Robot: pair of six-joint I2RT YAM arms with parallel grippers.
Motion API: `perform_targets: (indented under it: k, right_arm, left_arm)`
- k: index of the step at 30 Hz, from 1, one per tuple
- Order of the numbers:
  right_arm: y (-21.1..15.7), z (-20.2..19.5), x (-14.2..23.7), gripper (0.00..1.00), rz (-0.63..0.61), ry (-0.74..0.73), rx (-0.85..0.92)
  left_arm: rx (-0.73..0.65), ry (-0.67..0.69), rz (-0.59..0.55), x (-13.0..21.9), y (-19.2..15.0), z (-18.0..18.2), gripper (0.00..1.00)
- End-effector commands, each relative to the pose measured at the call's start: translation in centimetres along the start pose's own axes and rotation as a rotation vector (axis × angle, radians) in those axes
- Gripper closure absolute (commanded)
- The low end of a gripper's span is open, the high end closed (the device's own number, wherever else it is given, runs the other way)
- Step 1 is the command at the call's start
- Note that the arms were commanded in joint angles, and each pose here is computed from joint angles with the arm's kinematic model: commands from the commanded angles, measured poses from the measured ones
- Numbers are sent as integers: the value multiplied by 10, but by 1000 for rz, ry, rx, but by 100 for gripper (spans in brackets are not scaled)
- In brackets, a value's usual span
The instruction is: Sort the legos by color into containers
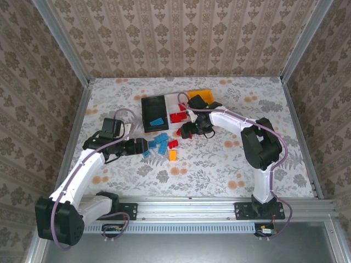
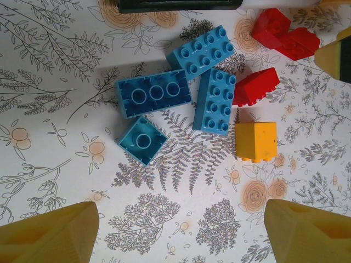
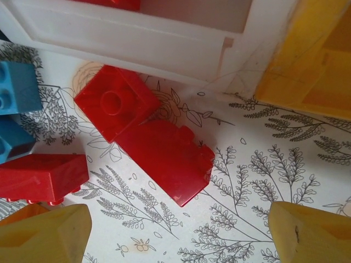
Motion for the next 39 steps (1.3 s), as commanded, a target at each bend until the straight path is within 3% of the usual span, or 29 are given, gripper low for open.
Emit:
perform_targets:
  k: [1, 17, 31, 39]
  right_arm:
    - [9, 5, -3, 16, -10, 40, -1]
    - [24, 9, -35, 28, 24, 58, -7]
    - [7, 1, -37, 58, 42, 23, -28]
    - [-14, -6, -22, 63, 44, -13, -60]
  left_arm:
    - [4, -15, 5, -2, -2, 1, 20]
    - [7, -10, 10, -3, -2, 2, 19]
    - [10, -13, 17, -5, -2, 2, 19]
    - [9, -18, 16, -4, -2, 1, 19]
Point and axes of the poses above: each hand's point on the last joint's axis, 136 mm out from that joint toward the fingers, its own x axis back along the fingers, its own z axis along the line the jaws close on, y = z × x, the point moved 6 cm from there along x, back along the fingers, and after that the axes turned 7 degrees about -x, right-handed, at the moved point
